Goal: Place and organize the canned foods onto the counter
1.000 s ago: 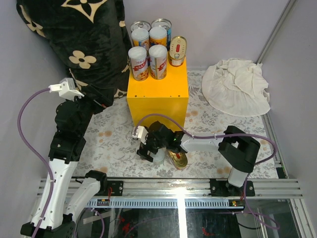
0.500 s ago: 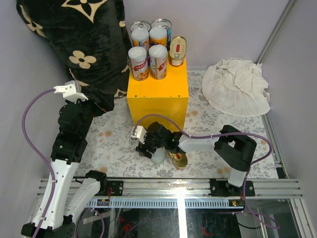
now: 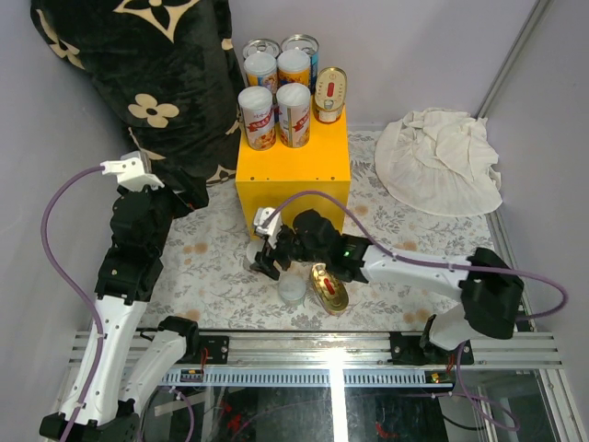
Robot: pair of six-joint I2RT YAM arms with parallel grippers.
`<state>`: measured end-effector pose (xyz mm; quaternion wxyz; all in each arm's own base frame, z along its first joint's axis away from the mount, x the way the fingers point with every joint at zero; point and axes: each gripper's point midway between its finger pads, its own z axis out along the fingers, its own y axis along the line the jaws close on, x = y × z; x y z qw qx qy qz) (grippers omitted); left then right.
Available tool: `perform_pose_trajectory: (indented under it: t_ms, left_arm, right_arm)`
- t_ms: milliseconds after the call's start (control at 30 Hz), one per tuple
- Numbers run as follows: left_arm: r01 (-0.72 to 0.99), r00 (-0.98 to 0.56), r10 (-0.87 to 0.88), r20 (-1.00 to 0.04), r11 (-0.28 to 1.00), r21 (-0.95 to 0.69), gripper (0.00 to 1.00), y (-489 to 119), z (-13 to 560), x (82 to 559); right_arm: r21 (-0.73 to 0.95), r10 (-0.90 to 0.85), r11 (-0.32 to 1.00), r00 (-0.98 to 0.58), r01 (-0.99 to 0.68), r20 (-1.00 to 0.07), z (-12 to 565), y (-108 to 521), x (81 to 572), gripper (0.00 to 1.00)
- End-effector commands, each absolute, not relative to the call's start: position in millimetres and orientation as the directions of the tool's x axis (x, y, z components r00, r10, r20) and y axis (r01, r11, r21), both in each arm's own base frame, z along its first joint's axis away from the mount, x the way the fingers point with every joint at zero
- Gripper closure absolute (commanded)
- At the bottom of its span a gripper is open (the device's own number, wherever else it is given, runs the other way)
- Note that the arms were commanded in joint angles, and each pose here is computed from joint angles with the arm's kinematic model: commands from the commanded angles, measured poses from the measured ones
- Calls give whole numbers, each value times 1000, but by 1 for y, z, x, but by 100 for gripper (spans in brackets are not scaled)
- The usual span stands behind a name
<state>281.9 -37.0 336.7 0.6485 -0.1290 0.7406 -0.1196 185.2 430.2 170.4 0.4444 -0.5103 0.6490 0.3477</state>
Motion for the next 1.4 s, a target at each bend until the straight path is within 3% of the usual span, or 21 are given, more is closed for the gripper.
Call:
perform_pose_trajectory:
  t_ms: [0, 333, 600, 1367]
  left_arm:
    - [-74, -102, -325, -940, 945, -318, 0, -27, 335, 281]
    - [-86, -113, -308, -945, 950, -299, 0, -25, 329, 282]
    - [-58, -134, -307, -942, 952, -302, 0, -31, 323, 284]
    - [-15, -218, -267, -939, 963, -270, 0, -41, 303, 288]
  right_arm:
    - [-49, -83, 292, 26, -955, -996, 315, 426, 188, 70]
    - [-144, -28, 548, 154, -824, -988, 443, 350, 209, 75]
    - [-195, -52, 626, 209, -755, -976, 496, 347, 231, 76]
    - [-97, -55, 634, 80, -768, -995, 498, 361, 286, 78]
